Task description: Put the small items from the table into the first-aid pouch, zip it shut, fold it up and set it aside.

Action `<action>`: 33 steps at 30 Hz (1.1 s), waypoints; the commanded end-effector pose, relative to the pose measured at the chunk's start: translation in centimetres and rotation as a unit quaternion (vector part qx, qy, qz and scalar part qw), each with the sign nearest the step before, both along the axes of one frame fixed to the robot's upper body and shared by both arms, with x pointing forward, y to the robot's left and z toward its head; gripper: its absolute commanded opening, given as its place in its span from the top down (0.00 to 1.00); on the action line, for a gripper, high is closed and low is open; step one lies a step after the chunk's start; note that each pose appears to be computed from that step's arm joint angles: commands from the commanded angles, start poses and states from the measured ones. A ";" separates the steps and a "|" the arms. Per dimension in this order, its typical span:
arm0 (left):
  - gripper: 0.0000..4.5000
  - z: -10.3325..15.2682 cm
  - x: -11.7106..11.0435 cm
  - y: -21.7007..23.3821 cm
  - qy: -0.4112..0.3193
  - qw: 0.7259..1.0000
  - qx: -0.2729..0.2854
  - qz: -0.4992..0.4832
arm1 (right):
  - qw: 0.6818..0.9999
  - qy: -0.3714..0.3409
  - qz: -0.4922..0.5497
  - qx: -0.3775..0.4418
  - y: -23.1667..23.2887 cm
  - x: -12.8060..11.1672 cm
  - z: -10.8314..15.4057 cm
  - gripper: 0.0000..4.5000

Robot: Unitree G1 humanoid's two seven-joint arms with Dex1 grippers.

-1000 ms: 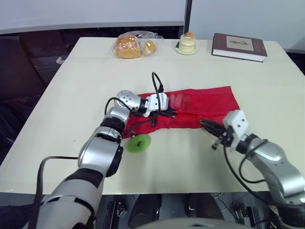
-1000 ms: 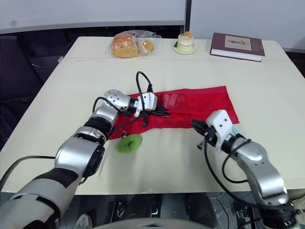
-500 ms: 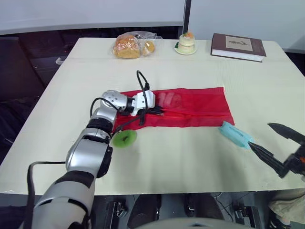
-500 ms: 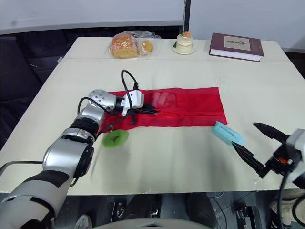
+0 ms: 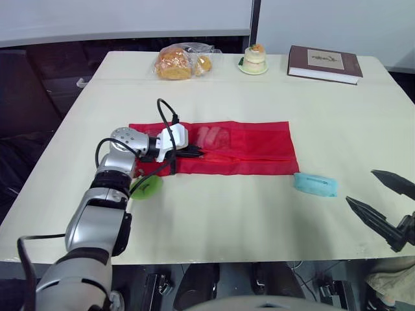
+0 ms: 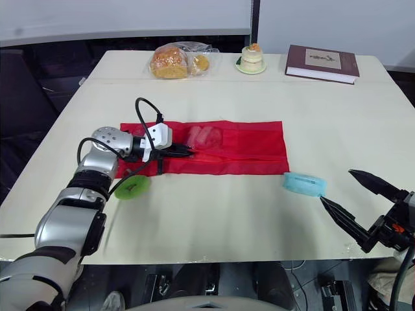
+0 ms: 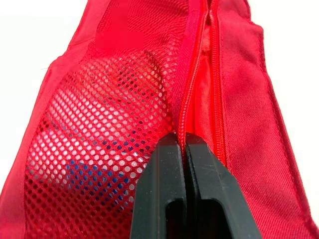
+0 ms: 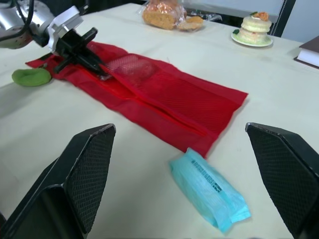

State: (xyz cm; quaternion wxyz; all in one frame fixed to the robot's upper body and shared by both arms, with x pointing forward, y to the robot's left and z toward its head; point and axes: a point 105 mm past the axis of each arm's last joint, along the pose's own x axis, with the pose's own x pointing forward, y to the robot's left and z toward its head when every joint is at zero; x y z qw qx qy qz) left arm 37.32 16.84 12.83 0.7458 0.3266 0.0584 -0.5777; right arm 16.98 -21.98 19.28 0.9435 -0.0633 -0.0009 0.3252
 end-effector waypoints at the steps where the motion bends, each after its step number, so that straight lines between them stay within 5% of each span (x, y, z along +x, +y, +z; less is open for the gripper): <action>1: 1.00 1.6 0.2 0.5 -0.017 1.000 -0.013 0.010 | 1.000 -0.018 0.025 -0.005 1.0 0.0 0.8 0.01; 12: 0.05 3.4 0.0 0.1 -0.014 0.999 -0.032 -0.006 | 0.994 -0.017 0.111 0.002 4.2 0.2 1.8 0.00; 20: 0.02 7.3 -1.0 -4.4 -0.049 0.992 -0.090 -0.069 | 0.998 -0.022 0.044 -0.026 2.5 0.8 1.3 0.00; 33: 0.02 3.1 1.3 -14.2 -0.081 0.991 -0.032 -0.097 | 0.999 -0.017 -0.023 -0.042 1.8 0.8 0.5 0.00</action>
